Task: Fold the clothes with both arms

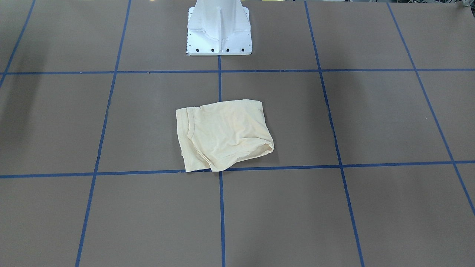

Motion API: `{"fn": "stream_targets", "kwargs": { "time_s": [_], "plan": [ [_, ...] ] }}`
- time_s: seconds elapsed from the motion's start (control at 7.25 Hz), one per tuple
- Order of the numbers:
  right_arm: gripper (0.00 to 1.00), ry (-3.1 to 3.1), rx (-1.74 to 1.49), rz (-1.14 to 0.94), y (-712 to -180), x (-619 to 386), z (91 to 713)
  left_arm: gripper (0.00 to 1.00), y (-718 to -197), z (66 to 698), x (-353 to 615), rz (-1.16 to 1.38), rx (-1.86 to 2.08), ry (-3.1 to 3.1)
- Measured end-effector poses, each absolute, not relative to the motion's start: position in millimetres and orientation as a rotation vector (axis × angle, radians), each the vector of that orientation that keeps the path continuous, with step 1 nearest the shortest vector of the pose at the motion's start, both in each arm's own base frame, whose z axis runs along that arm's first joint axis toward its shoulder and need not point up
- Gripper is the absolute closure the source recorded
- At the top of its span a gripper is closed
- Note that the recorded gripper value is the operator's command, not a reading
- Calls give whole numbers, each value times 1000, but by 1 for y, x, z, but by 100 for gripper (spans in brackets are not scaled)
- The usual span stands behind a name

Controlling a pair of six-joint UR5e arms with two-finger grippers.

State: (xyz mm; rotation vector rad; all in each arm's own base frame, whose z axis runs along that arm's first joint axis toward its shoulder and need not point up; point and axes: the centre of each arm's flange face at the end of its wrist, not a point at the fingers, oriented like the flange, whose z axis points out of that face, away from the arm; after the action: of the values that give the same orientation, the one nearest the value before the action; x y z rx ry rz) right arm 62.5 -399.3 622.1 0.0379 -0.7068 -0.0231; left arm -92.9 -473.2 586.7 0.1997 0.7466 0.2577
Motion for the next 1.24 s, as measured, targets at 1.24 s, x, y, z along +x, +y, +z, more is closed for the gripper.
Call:
{"fn": "stream_targets", "kwargs": {
  "time_s": [1.24],
  "plan": [
    [0,-715,44,-16,-404,52,615,0,-464,588,-94,265,196,718]
  ]
}}
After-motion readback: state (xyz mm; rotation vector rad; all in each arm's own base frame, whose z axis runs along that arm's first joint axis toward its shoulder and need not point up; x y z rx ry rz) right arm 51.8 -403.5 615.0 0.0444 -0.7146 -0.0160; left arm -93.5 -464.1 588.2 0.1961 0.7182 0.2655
